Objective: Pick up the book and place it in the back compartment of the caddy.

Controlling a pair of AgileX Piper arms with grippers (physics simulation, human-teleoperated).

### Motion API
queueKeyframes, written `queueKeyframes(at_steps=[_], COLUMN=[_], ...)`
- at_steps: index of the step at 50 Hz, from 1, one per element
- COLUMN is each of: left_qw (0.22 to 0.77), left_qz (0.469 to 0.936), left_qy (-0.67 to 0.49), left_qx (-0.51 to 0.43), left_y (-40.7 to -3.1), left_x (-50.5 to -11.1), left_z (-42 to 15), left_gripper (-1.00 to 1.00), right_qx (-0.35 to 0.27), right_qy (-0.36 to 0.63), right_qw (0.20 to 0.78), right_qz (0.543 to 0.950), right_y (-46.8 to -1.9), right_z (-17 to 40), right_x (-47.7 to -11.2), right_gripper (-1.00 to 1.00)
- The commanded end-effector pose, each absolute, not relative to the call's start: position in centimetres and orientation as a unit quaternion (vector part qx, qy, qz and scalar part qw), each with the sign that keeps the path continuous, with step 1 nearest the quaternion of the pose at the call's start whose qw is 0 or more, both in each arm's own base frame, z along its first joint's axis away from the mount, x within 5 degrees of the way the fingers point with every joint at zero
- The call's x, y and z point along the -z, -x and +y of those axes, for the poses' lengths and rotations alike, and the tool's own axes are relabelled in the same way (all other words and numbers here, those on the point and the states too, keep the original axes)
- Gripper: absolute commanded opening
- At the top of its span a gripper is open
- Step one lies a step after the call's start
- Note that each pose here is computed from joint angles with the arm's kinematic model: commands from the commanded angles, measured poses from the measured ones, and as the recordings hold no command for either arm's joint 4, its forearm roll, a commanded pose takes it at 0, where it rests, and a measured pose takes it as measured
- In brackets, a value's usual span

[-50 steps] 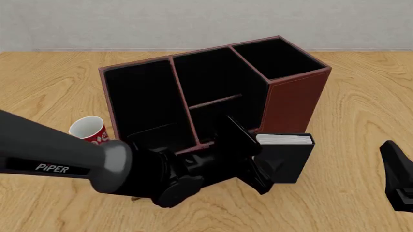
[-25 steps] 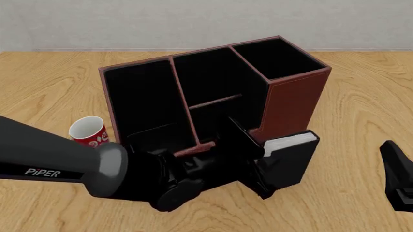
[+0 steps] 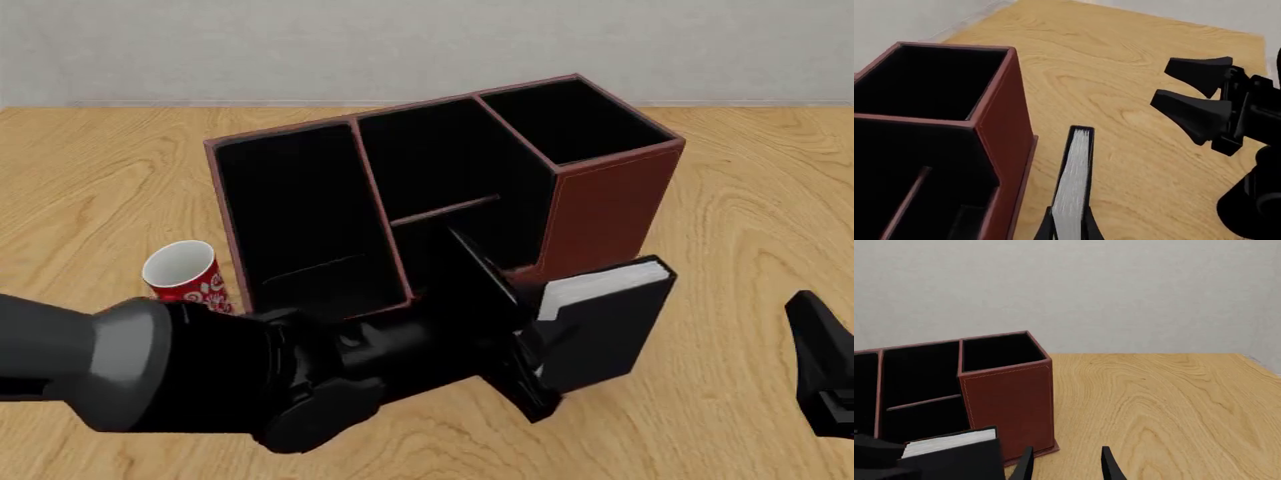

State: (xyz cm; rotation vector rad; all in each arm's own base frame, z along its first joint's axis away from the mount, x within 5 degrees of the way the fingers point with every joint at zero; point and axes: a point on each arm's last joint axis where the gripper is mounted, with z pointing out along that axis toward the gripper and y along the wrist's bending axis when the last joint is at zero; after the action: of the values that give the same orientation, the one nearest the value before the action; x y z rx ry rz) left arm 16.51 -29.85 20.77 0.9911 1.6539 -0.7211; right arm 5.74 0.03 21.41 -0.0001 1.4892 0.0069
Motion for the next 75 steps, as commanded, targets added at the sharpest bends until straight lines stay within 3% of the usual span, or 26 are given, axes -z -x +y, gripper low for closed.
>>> queueKeyframes(at_steps=[1,44,65,75], left_qw=[0.545,0.605,0.611,0.608], left_qz=[0.669,0.648,0.647,0.656], left_qy=[-0.404,-0.379,-0.382,-0.378], left_qx=[0.303,0.264,0.248,0.238], left_y=[-16.2,-16.0,-16.2,-17.0], left_x=[-23.4,-29.5,-31.4,-30.3], left_z=[-28.2,-21.9,-21.3,-21.2], left_gripper=[-1.00,-1.00,-1.00,-1.00], right_qx=[-0.003,-0.003,-0.003,-0.003], right_qy=[0.000,0.000,0.000,0.000], right_qw=[0.735,0.735,0.735,0.735], right_qz=[0.678,0.678,0.678,0.678], right_y=[-5.7,-5.7,-5.7,-5.7], right_z=[0.0,0.0,0.0,0.0], right_x=[-21.4,-21.4,-21.4,-21.4], right_gripper=[1.00,1.00,1.00,1.00])
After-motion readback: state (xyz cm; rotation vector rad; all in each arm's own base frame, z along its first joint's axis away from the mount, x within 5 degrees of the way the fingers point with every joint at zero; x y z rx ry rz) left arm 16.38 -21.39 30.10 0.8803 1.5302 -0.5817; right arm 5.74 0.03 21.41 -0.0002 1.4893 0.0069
